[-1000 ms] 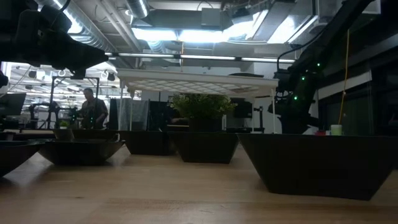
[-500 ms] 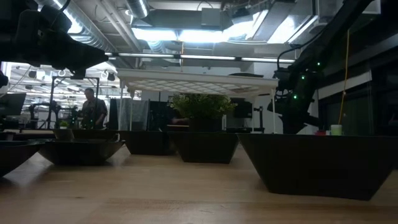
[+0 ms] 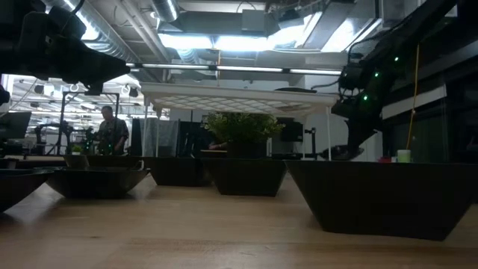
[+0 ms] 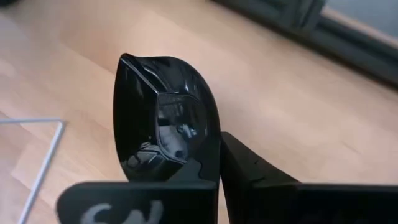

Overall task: Pick & Place Mini shaped plates
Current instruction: Stack the leaf shaped plate on top of the leaf-shaped plate on the shelf

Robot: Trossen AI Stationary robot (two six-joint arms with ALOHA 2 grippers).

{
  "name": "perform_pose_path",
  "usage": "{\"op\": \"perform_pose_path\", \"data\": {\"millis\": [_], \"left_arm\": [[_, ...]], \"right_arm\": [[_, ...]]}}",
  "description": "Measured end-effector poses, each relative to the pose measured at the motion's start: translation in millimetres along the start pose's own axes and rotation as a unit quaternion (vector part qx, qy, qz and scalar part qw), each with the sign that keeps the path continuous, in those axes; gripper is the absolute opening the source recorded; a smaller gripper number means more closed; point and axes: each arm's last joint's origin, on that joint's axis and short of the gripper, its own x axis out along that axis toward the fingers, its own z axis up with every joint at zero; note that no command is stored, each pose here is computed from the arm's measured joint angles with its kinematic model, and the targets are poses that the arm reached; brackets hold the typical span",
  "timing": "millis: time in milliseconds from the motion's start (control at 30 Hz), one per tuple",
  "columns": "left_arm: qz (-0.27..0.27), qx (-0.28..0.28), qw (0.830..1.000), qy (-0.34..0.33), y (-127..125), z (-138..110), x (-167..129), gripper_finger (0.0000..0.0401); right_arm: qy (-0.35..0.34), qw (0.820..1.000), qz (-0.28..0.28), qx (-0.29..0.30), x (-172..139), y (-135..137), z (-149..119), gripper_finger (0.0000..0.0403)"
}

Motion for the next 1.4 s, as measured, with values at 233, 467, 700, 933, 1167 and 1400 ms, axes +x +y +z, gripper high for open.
{"op": "perform_pose_path", "data": {"millis": [233,467,700,933,1167,1400], "left_arm": [[0.0,0.0,1.0,0.0,0.0,0.0,0.0,0.01],[0.0,0.0,1.0,0.0,0.0,0.0,0.0,0.01],[0.0,0.0,1.0,0.0,0.0,0.0,0.0,0.01],[0.0,0.0,1.0,0.0,0.0,0.0,0.0,0.01],[0.0,0.0,1.0,0.0,0.0,0.0,0.0,0.01],[0.0,0.0,1.0,0.0,0.0,0.0,0.0,0.01]], "right_arm": [[-0.063,0.998,-0.003,0.008,-34.6,-2.8,1.3,0.0003],[-0.129,0.992,0.001,0.016,-68.2,-0.1,3.2,0.0003],[-0.195,0.98,0.027,0.022,-103.6,6.0,7.1,0.0003],[-0.231,0.967,0.104,0.021,-129.7,19.4,5.8,0.0003],[-0.212,0.962,0.173,0.017,-132.7,43.7,0.4,0.0003],[-0.203,0.95,0.236,-0.008,-135.3,74.9,-4.5,0.0003]]}}
